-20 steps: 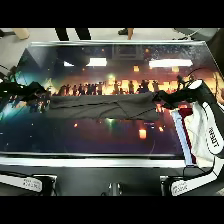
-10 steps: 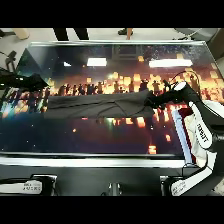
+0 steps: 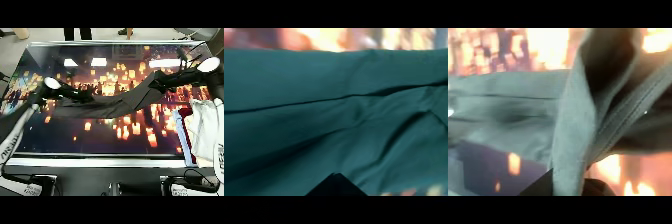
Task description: Fold the shirts.
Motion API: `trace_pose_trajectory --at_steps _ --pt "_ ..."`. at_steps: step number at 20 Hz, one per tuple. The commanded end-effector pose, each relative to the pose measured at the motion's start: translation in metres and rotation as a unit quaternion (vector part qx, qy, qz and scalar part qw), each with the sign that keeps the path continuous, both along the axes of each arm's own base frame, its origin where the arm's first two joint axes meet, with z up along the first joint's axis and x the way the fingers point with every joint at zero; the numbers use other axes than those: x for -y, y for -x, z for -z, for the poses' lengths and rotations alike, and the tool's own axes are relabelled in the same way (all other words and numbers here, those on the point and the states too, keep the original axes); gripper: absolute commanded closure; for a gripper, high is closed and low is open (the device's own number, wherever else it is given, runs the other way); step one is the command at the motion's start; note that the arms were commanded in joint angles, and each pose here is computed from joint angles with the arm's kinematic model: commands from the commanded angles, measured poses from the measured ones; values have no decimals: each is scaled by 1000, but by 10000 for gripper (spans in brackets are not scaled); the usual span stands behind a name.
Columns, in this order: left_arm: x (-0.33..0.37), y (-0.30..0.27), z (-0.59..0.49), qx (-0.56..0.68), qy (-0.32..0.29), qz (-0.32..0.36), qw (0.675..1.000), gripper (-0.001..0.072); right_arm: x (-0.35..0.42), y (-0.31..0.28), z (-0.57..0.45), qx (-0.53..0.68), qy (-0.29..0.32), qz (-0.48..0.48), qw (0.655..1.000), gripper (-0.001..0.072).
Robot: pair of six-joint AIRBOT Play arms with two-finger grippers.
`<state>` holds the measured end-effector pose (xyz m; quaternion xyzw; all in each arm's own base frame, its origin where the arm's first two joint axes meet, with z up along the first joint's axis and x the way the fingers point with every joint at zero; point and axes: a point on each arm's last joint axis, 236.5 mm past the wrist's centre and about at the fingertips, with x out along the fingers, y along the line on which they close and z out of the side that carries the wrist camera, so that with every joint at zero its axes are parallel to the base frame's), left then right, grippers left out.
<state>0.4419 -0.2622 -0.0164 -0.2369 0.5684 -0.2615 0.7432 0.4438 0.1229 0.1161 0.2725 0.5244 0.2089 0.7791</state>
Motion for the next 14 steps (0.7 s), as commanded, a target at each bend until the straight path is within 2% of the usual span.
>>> trace_pose_trajectory --at_steps 1,6,8,11,14 --pt "96 29 21 -28 62 12 998 680 -5 39 -46 16 3 -23 1000 681" --pt "193 93 33 -89 146 49 984 681 -7 61 -84 55 5 -20 998 681" --pt "203 99 32 -78 153 61 983 682 -7 56 -89 66 -1 -12 998 681" --pt "155 52 20 -16 120 44 992 684 -26 47 -83 65 -15 -20 998 681" --pt "52 -17 -28 62 74 -24 995 684 -94 33 -62 55 -55 -57 995 681"
